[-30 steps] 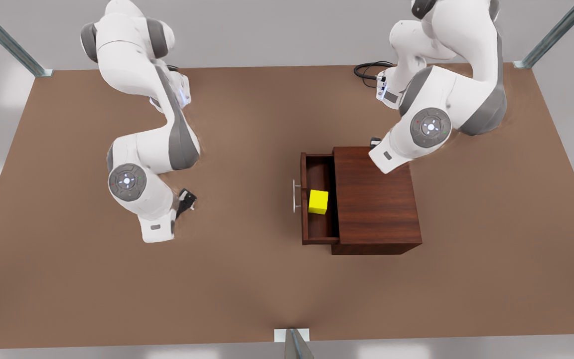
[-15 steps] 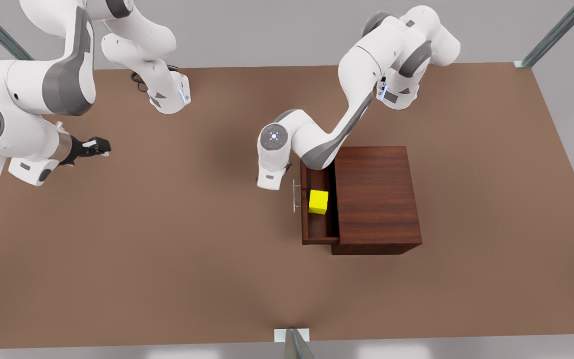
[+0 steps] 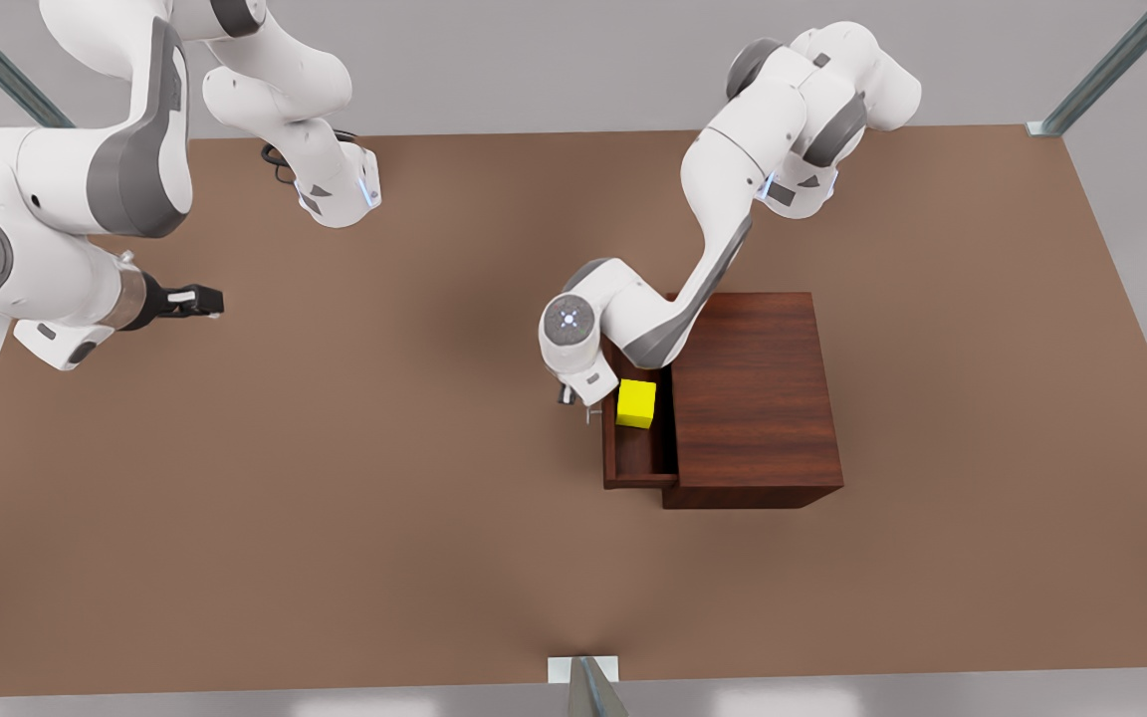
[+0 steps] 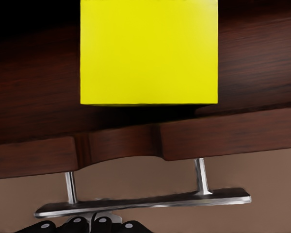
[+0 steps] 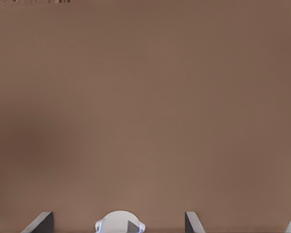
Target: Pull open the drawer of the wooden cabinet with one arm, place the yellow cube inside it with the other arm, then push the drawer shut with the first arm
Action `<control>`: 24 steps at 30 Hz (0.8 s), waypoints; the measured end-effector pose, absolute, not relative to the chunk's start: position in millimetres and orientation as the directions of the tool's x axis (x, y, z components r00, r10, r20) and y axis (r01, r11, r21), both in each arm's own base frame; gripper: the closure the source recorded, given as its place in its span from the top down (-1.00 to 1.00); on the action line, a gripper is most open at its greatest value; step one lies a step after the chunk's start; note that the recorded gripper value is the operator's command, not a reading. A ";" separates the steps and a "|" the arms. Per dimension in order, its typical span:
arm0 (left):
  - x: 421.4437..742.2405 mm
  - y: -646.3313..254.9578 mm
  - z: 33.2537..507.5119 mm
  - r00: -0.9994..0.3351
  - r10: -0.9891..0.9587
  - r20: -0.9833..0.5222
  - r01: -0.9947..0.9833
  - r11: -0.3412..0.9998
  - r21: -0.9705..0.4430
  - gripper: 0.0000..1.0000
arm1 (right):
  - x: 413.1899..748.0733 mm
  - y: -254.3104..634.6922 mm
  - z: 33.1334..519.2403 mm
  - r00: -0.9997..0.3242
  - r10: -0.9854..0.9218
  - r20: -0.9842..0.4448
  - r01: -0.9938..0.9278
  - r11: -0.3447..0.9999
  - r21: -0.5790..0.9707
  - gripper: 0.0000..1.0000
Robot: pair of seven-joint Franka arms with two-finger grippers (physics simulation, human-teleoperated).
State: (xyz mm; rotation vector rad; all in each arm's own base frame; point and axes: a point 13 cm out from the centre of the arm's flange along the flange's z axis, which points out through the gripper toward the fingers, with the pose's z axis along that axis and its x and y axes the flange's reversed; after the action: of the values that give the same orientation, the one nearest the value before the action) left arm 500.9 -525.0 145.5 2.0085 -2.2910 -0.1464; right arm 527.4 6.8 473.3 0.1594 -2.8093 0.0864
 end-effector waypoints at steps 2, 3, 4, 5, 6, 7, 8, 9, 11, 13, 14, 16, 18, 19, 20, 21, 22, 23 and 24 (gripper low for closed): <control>503.1 -521.1 143.5 -0.071 -0.997 -0.006 -0.988 0.069 0.137 -0.57 | 527.8 9.5 472.3 -0.942 -0.093 0.324 -0.113 0.993 -0.045 1.00; 503.8 -519.0 142.5 -0.043 -0.999 -0.011 -0.989 0.041 0.139 -0.57 | 528.0 10.7 471.9 -0.942 -0.090 0.324 -0.111 0.993 -0.046 1.00; 505.4 -516.4 141.9 -0.016 -1.000 -0.016 -0.990 0.013 0.141 -0.57 | 528.1 12.3 471.6 -0.942 -0.088 0.324 -0.109 0.993 -0.047 1.00; 507.1 -514.0 141.9 0.011 -1.000 -0.020 -0.990 -0.013 0.142 -0.57 | 528.2 13.8 471.5 -0.942 -0.085 0.323 -0.107 0.993 -0.049 1.00; 508.7 -510.8 141.2 0.036 -0.999 -0.025 -0.989 -0.040 0.144 -0.57 | 528.2 15.1 471.4 -0.943 -0.083 0.323 -0.104 0.993 -0.050 1.00; 509.8 -508.0 140.6 0.061 -0.998 -0.027 -0.987 -0.064 0.149 -0.57 | 528.3 16.4 471.1 -0.943 -0.081 0.323 -0.102 0.993 -0.051 1.00; 511.3 -505.7 140.9 0.084 -0.996 -0.028 -0.985 -0.087 0.152 -0.57 | 528.4 17.2 470.8 -0.943 -0.078 0.323 -0.100 0.994 -0.052 1.00; 512.9 -503.1 141.1 0.105 -0.994 -0.031 -0.982 -0.109 0.154 -0.57 | 528.4 17.9 470.9 -0.944 -0.075 0.323 -0.097 0.994 -0.052 1.00; 517.3 -496.8 142.5 0.147 -0.989 -0.037 -0.976 -0.151 0.158 -0.57 | 528.3 19.6 471.1 -0.944 -0.071 0.322 -0.093 0.994 -0.053 1.00; 520.2 -490.8 144.3 0.181 -0.983 -0.040 -0.968 -0.185 0.169 -0.57 | 528.0 23.3 471.4 -0.944 -0.072 0.321 -0.094 0.994 -0.053 1.00; 522.2 -487.1 146.1 0.197 -0.979 -0.044 -0.964 -0.202 0.172 -0.57 | 527.7 24.5 472.1 -0.945 -0.071 0.320 -0.093 0.994 -0.053 1.00; 527.7 -478.1 150.4 0.229 -0.972 -0.053 -0.956 -0.234 0.175 -0.57 | 527.4 25.2 473.5 -0.946 -0.068 0.317 -0.089 0.995 -0.054 1.00; 530.6 -463.8 152.7 0.257 -0.964 -0.070 -0.946 -0.265 0.184 -0.57 | 527.4 25.1 473.5 -0.947 -0.062 0.316 -0.084 0.995 -0.055 1.00; 531.6 -457.0 153.8 0.267 -0.961 -0.074 -0.942 -0.277 0.192 -0.57 | 527.4 25.2 473.4 -0.947 -0.060 0.316 -0.082 0.995 -0.056 1.00; 532.9 -451.6 154.5 0.275 -0.958 -0.078 -0.938 -0.286 0.197 -0.57 | 527.4 25.4 473.4 -0.947 -0.059 0.316 -0.081 0.995 -0.056 1.00; 533.8 -447.3 154.4 0.282 -0.956 -0.083 -0.935 -0.294 0.199 -0.57 | 527.3 26.1 473.4 -0.947 -0.058 0.316 -0.080 0.995 -0.056 1.00; 534.1 -444.4 154.0 0.288 -0.954 -0.090 -0.933 -0.300 0.199 -0.57 | 527.3 27.0 473.4 -0.947 -0.058 0.316 -0.080 0.995 -0.056 1.00; 534.5 -442.0 154.3 0.292 -0.952 -0.095 -0.931 -0.306 0.199 -0.57 | 527.3 28.0 473.0 -0.947 -0.058 0.317 -0.080 0.995 -0.057 1.00; 534.7 -439.4 154.4 0.297 -0.950 -0.102 -0.929 -0.312 0.199 -0.57 | 527.3 28.7 472.7 -0.947 -0.058 0.317 -0.080 0.995 -0.057 1.00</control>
State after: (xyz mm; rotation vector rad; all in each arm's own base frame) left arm 534.7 -439.4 154.4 2.4459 -1.7790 -0.3055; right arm 527.3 28.7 472.7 0.0994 -2.8173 0.0990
